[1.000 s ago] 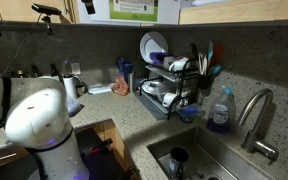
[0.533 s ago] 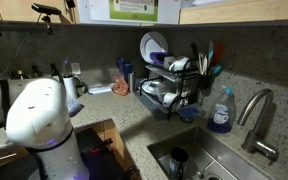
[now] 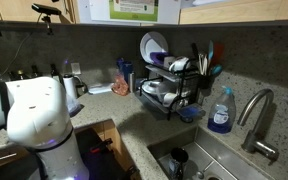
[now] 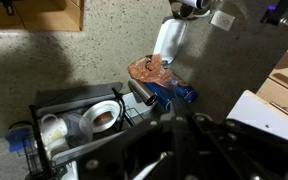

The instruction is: Close the open upper cabinet doors

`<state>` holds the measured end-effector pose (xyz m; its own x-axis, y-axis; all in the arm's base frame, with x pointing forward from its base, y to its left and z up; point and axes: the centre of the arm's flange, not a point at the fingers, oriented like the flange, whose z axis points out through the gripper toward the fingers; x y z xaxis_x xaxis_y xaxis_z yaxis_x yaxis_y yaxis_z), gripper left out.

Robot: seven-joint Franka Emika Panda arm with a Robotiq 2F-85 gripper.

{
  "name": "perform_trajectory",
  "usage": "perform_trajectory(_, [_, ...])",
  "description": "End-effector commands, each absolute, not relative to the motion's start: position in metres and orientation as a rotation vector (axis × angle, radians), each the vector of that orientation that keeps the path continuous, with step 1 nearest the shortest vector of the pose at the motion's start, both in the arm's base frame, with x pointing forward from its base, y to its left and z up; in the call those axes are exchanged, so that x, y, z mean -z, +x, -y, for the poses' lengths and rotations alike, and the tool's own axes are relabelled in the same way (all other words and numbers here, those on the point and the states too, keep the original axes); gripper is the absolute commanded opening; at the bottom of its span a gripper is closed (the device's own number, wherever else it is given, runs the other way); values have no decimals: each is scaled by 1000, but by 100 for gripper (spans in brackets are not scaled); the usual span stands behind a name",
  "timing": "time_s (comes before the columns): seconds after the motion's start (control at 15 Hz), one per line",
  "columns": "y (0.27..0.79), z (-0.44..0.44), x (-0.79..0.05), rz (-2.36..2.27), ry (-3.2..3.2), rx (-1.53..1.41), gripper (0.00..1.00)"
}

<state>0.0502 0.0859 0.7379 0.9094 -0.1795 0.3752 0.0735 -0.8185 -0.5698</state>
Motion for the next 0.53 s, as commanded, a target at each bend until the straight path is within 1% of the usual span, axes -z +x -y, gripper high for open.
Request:
perform_trajectory(0.0, [30, -110, -753, 47, -2419, 662, 0])
perform_trajectory(0.2, [20, -127, -762, 125, -2380, 741, 0])
perform_trajectory(0.47, [29, -151, -767, 208, -2339, 817, 0])
